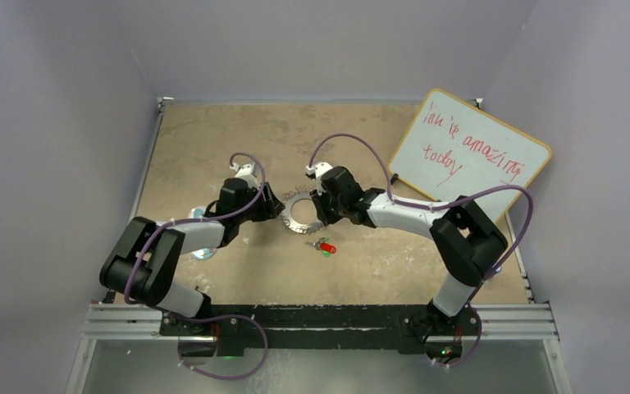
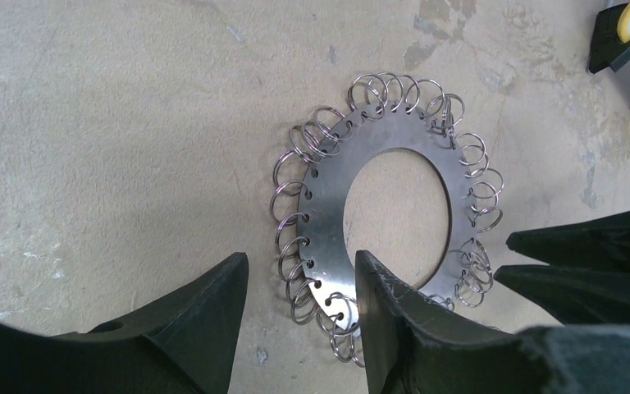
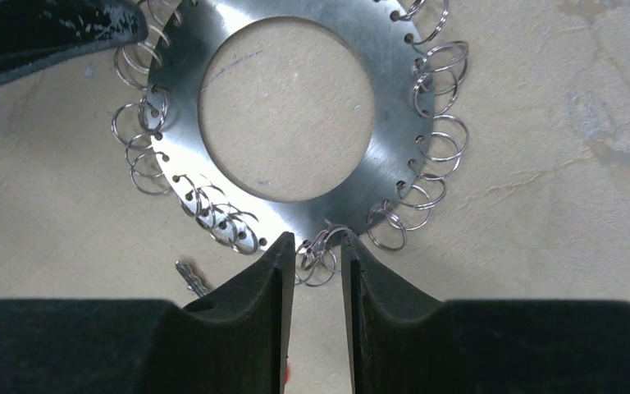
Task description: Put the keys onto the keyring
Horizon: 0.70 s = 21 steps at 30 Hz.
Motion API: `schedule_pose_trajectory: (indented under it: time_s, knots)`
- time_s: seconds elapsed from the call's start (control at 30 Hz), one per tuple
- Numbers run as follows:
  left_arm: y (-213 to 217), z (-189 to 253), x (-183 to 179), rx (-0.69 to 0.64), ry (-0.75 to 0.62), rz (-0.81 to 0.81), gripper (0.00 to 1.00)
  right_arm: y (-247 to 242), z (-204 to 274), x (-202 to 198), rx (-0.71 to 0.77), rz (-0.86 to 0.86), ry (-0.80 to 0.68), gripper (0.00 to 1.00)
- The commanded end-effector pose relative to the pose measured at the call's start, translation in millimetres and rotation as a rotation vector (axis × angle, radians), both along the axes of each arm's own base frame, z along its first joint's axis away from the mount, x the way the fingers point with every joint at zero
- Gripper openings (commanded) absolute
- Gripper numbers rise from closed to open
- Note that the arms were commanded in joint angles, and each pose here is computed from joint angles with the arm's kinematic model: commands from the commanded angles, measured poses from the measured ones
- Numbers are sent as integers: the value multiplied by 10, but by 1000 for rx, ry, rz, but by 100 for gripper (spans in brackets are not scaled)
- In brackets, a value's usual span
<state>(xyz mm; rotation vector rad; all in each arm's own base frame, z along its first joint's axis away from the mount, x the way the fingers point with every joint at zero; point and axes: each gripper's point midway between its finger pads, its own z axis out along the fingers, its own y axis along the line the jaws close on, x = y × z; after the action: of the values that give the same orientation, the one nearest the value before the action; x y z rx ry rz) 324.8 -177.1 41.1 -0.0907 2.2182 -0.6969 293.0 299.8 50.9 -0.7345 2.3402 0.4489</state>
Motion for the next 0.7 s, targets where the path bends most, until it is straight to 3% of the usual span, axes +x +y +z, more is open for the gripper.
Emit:
schedule_pose_trajectory:
  time_s: [0.0,0.23,0.67]
  knots:
    - [-4,150,153,11,-56,5,49,31,182,37,-4,11,-37,30]
    - [15,158,173,28,-56,10,49,28,148,-23,-12,25,-24,34]
    - [30,159,153,39,-51,7,49,-200,114,14,-116,-12,-54,26]
